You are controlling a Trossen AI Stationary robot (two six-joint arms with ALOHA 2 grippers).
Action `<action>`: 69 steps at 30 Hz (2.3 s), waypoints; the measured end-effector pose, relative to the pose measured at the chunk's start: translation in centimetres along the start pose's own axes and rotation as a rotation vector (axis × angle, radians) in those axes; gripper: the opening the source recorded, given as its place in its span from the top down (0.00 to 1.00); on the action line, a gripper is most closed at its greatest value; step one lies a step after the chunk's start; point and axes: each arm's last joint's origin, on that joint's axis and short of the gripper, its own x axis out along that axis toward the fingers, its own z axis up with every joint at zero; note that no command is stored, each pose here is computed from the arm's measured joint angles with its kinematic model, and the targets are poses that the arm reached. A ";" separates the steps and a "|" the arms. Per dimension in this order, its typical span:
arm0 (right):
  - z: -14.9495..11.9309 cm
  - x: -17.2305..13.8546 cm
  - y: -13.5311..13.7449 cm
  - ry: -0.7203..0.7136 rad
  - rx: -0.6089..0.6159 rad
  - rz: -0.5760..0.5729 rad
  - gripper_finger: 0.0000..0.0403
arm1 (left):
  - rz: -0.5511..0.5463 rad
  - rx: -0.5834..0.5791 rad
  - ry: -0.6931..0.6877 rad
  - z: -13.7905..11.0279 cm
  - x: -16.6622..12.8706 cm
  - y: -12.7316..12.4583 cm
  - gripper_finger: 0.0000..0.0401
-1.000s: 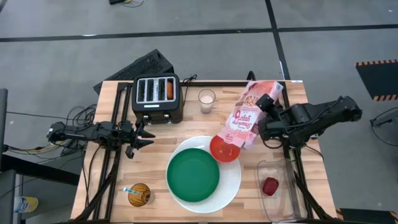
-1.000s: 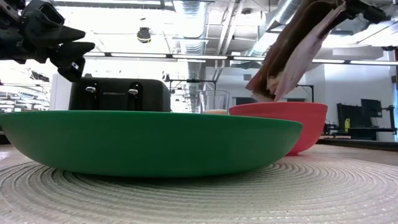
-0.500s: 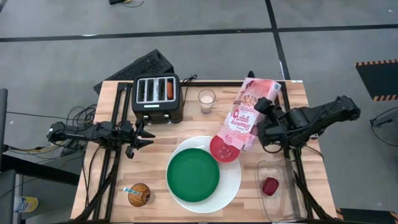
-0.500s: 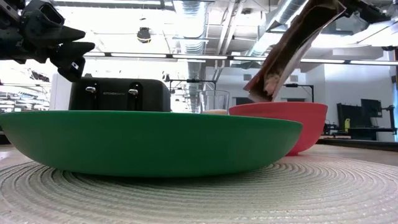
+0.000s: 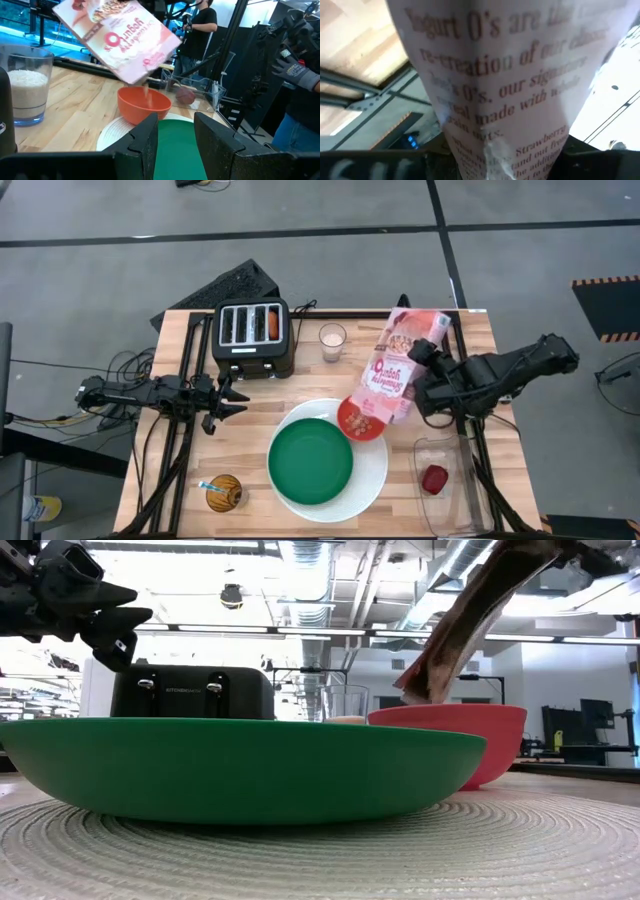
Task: Arrange a breakfast setting
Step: Pour the cereal into the orange bowl
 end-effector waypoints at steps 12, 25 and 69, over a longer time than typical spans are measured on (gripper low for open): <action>0.2 -0.4 0.1 -0.015 -0.010 -0.021 0.57 | 0.000 0.000 0.000 0.0 0.0 0.0 0.72; 0.1 -0.3 0.0 -0.003 -0.010 -0.021 0.57 | 0.000 0.000 0.000 0.0 0.0 0.0 0.72; 0.2 -0.3 0.1 -0.019 0.003 -0.011 0.57 | 0.000 0.000 0.000 0.0 0.0 0.0 0.72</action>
